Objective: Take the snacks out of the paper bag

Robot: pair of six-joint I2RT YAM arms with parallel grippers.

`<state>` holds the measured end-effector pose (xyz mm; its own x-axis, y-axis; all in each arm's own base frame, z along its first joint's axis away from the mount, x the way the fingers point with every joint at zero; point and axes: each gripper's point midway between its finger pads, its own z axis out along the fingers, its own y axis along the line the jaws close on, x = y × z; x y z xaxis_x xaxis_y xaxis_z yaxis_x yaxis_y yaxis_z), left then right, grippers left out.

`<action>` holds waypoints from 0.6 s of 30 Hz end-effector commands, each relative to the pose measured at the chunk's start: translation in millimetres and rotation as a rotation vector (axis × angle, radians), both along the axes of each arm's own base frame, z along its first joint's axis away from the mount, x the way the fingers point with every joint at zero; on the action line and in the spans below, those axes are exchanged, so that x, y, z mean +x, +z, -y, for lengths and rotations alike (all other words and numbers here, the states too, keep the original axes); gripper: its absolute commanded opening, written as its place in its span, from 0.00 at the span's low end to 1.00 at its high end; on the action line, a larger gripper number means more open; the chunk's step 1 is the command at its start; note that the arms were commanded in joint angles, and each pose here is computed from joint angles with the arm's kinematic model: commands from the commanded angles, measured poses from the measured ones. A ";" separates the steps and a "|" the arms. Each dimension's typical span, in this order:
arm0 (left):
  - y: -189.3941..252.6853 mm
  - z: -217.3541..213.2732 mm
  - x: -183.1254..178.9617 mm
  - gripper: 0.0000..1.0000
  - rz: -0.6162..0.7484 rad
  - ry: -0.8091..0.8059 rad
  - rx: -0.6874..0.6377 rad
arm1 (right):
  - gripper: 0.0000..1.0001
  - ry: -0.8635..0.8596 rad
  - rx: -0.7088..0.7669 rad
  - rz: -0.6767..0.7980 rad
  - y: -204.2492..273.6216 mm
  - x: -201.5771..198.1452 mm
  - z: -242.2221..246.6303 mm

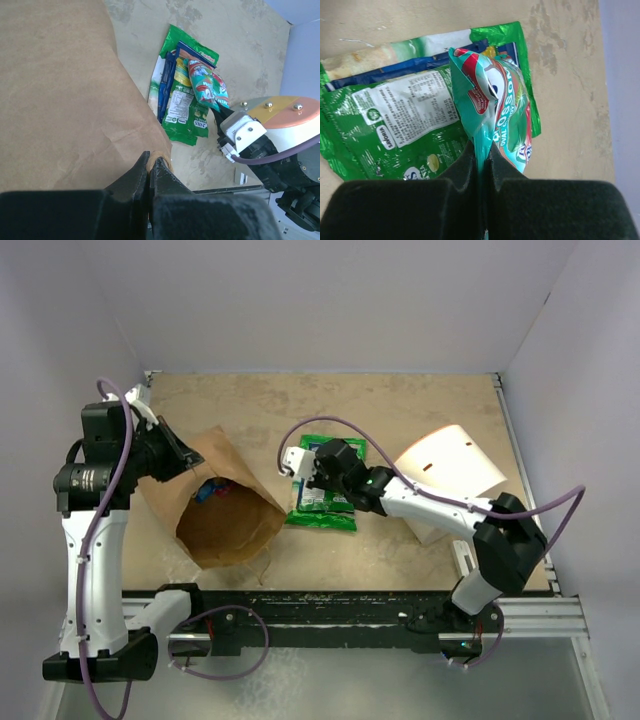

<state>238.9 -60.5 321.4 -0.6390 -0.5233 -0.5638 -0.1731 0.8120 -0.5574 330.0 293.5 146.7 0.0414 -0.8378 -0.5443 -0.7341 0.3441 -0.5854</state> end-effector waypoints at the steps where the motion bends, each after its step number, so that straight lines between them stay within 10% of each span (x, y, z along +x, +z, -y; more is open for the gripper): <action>1: 9.0 3.7 9.0 0.00 0.051 -0.014 -0.014 | 0.00 0.061 0.040 -0.066 -9.3 -19.0 -17.3; 18: -3.4 7.3 13.7 0.00 0.023 -0.035 -0.031 | 0.55 0.065 0.111 -0.232 -47.3 -60.9 -6.7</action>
<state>243.4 -64.0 312.4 -0.6567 -0.5209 -0.5453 -0.1680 0.8060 -0.5675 287.9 298.6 88.5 0.0129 -0.8363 -0.5481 -0.8425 0.2862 -0.4564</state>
